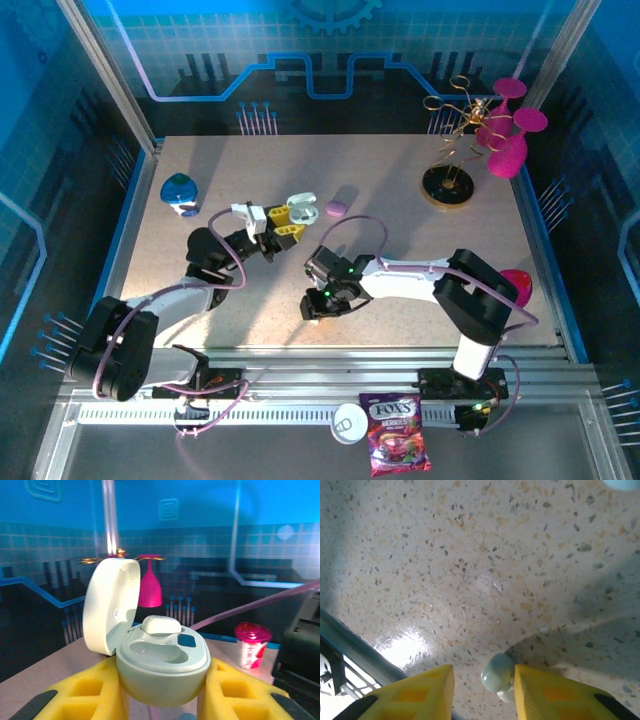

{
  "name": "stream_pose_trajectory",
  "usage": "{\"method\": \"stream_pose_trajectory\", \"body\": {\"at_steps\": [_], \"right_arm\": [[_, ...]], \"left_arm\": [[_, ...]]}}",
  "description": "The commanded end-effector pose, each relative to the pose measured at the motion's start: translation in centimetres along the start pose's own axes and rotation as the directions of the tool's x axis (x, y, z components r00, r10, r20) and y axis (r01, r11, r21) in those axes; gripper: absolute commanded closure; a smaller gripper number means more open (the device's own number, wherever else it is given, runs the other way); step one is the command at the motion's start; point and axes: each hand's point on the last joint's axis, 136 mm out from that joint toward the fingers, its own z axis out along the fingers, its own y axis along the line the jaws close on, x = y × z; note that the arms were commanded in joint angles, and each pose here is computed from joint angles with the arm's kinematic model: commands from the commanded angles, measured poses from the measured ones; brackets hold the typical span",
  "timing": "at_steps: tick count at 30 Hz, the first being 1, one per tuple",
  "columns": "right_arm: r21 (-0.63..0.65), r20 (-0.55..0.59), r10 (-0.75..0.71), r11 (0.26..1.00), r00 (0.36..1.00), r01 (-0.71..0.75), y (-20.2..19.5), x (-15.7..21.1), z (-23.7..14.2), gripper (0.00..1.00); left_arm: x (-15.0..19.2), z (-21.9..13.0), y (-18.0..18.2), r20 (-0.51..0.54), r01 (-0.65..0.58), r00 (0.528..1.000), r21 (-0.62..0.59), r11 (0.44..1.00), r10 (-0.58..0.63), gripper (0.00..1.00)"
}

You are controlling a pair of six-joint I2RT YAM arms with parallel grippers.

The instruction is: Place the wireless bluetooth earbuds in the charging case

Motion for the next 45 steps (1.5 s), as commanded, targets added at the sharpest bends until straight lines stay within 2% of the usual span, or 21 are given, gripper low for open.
{"method": "stream_pose_trajectory", "body": {"at_steps": [1,15,24,29,35,41,45], "right_arm": [[0.070,-0.028,-0.012,0.997,1.000,0.013,-0.9,-0.1,0.2,0.67],[0.159,-0.118,-0.035,0.986,0.992,0.053,-1.3,0.7,1.1,0.78],[0.181,-0.146,-0.016,0.982,0.989,0.043,-1.7,1.1,1.5,0.80],[0.185,-0.126,-0.021,0.982,0.992,0.044,-1.7,0.8,0.9,0.82],[0.142,-0.012,-0.028,0.989,1.000,0.030,-1.6,-0.8,-1.7,0.82],[0.011,0.193,-0.014,1.000,0.981,0.012,-1.3,-3.7,-7.1,0.82],[-0.090,0.355,0.003,0.995,0.935,0.031,-0.6,-5.8,-11.8,0.82]], "left_arm": [[0.1,-0.6,1.7,-0.020,-0.017,1.000,-0.101,0.995,0.015,0.80],[0.5,-1.3,1.5,-0.026,-0.030,0.999,-0.115,0.993,0.027,0.80],[0.7,-1.3,1.5,-0.029,-0.028,0.999,-0.111,0.993,0.025,0.80],[0.7,-1.2,1.5,-0.025,-0.023,0.999,-0.109,0.994,0.021,0.80],[0.8,-1.0,1.5,-0.023,-0.001,1.000,-0.094,0.996,-0.001,0.80],[1.1,-0.7,1.2,-0.034,0.001,0.999,-0.065,0.998,-0.004,0.80],[1.2,-0.6,1.2,-0.030,0.006,1.000,-0.066,0.998,-0.008,0.80]]}}
